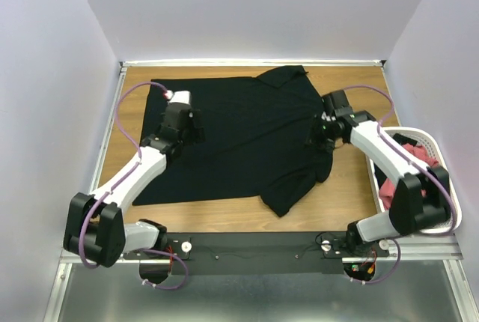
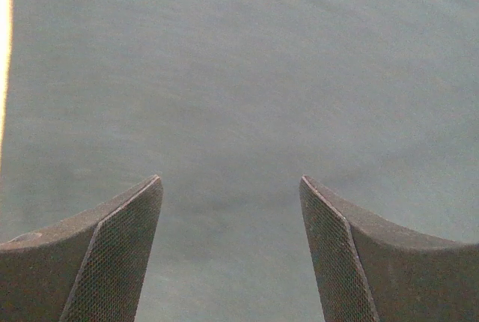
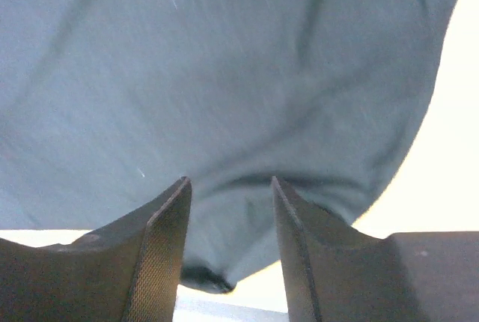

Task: Fold and stack the t-shirts
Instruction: Flatten the tshirt out

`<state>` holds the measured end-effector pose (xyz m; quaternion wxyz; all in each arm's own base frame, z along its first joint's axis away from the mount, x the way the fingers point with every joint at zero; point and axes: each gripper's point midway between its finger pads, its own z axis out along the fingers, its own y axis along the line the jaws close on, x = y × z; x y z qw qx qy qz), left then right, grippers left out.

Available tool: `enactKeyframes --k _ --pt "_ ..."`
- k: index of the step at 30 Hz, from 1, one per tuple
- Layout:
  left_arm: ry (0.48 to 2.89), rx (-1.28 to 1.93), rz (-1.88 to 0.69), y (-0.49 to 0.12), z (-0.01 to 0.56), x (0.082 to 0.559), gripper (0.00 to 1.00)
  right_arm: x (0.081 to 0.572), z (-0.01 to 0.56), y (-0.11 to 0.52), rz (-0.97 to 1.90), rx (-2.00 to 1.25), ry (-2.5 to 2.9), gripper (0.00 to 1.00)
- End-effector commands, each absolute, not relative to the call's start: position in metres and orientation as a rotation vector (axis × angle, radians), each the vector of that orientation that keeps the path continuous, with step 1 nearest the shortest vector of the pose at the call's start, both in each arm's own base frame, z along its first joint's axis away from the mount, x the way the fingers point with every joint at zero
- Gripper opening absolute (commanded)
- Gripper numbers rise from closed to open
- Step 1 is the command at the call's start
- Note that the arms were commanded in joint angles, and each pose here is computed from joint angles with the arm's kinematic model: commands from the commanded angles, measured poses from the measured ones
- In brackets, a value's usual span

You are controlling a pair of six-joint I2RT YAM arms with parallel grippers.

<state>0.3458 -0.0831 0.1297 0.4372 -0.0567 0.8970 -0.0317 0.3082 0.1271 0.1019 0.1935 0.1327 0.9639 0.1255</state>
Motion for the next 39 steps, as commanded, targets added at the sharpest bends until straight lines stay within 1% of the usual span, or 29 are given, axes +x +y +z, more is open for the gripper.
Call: enactKeyframes --k 1,2,4,6,9,10,11,12,13,14,17,19,20,23,24,28,32,39 --pt "2.144 0.193 -0.299 -0.165 0.163 0.309 0.83 0.259 0.090 0.119 0.365 0.359 2.752 0.57" --pt "2.124 0.238 -0.333 -0.178 0.169 0.301 0.83 0.252 0.087 0.117 0.363 0.362 2.757 0.58" --pt "2.081 0.359 -0.414 -0.207 0.182 0.280 0.84 0.239 0.083 0.111 0.350 0.380 2.752 0.64" --pt "2.037 0.536 -0.530 -0.243 0.191 0.248 0.84 0.234 0.081 0.107 0.331 0.391 2.748 0.68" --pt "2.011 0.723 -0.608 -0.279 0.188 0.219 0.82 0.227 0.074 0.106 0.331 0.388 2.772 0.68" --pt "1.983 0.841 -0.649 -0.298 0.186 0.199 0.82 0.225 0.072 0.107 0.335 0.388 2.776 0.68" --pt "2.006 0.916 -0.645 -0.309 0.172 0.192 0.82 0.223 0.070 0.107 0.338 0.392 2.785 0.68" --pt "1.994 1.025 -0.697 -0.326 0.165 0.170 0.82 0.224 0.070 0.107 0.342 0.396 2.782 0.68" --pt "1.974 1.085 -0.711 -0.335 0.164 0.164 0.82 0.224 0.070 0.107 0.340 0.392 2.780 0.68" --pt "1.999 1.153 -0.712 -0.343 0.147 0.157 0.82 0.223 0.070 0.107 0.339 0.389 2.778 0.68" --pt "1.970 1.361 -0.762 -0.369 0.125 0.129 0.81 0.225 0.072 0.106 0.334 0.385 2.765 0.68" --pt "1.940 1.479 -0.808 -0.380 0.119 0.113 0.80 0.224 0.071 0.107 0.345 0.382 2.761 0.68" --pt "1.947 1.544 -0.810 -0.384 0.106 0.104 0.80 0.224 0.071 0.107 0.347 0.384 2.758 0.68" --pt "1.918 1.663 -0.819 -0.391 0.096 0.097 0.80 0.221 0.069 0.106 0.353 0.382 2.756 0.68" --pt "1.928 1.705 -0.807 -0.392 0.085 0.096 0.79 0.220 0.069 0.106 0.355 0.382 2.756 0.68" --pt "1.945 1.787 -0.785 -0.397 0.070 0.096 0.75 0.216 0.066 0.105 0.352 0.383 2.761 0.68" --pt "1.969 1.828 -0.764 -0.398 0.056 0.097 0.70 0.213 0.064 0.104 0.349 0.381 2.762 0.68" --pt "1.985 1.847 -0.713 -0.395 0.049 0.101 0.69 0.212 0.063 0.104 0.357 0.382 2.765 0.68"
